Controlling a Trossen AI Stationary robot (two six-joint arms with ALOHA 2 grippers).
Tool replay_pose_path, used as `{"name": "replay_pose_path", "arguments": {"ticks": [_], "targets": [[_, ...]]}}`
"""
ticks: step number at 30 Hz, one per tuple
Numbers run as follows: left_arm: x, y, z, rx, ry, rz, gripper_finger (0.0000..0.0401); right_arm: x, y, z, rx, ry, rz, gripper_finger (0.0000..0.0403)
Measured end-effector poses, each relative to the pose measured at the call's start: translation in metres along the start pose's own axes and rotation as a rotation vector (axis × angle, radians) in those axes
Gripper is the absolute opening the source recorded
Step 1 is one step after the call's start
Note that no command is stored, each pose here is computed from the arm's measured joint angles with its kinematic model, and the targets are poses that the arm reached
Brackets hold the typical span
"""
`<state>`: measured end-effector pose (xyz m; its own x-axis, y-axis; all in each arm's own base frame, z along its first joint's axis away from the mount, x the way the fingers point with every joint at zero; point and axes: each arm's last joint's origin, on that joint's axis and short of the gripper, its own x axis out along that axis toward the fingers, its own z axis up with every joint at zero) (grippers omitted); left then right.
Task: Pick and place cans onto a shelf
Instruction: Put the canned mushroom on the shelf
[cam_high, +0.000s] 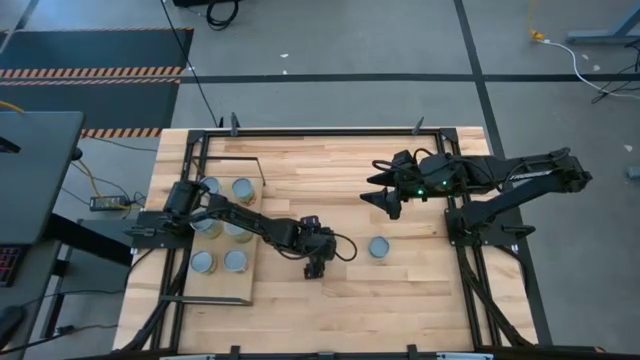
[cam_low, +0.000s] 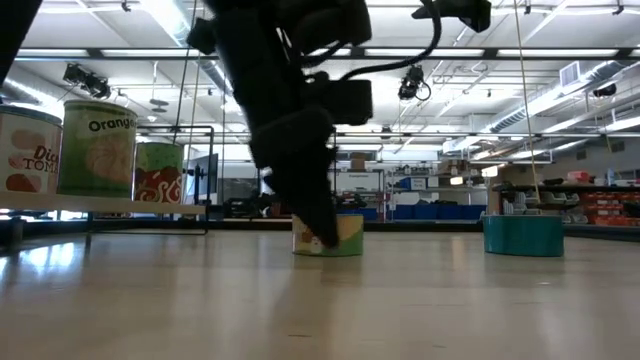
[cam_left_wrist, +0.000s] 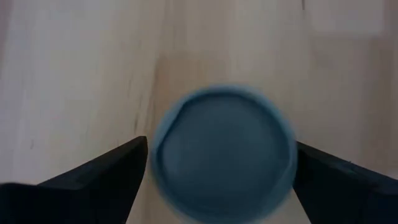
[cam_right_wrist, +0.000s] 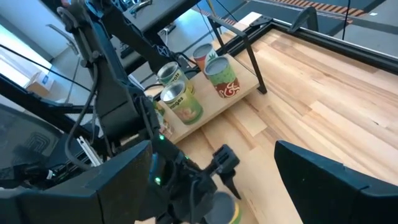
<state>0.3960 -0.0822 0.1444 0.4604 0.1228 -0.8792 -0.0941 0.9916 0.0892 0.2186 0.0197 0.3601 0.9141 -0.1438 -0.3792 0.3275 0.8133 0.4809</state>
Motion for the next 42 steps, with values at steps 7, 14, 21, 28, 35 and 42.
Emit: {"name": "replay_pose_path", "arguments": {"ticks": [7, 14, 21, 28, 35, 42], "targets": [[0.002, 0.001, 0.002, -0.008, -0.018, -0.001, 0.0342, -0.001, 0.002, -0.002, -0.004, 0.025, 0.029, 0.0346], [-0.041, -0.003, 0.008, -0.056, 0.099, 0.016, 0.0286, -0.007, 0.017, -0.013, -0.069, 0.070, 0.117, 0.0346], [-0.157, -0.029, -0.001, -0.236, 0.240, -0.017, 0.0286, -0.001, 0.028, -0.035, -0.108, 0.147, 0.149, 0.0346], [-0.231, -0.047, -0.053, -0.820, 0.378, 0.131, 0.0286, 0.013, 0.037, -0.052, -0.019, 0.186, 0.114, 0.0346], [-0.232, -0.052, -0.074, -1.060, 0.408, 0.255, 0.0286, 0.035, 0.045, -0.062, 0.126, 0.195, 0.104, 0.0346], [-0.217, -0.061, -0.109, -1.139, 0.492, 0.345, 0.0287, 0.047, 0.049, -0.074, 0.196, 0.261, 0.102, 0.0346]]}}
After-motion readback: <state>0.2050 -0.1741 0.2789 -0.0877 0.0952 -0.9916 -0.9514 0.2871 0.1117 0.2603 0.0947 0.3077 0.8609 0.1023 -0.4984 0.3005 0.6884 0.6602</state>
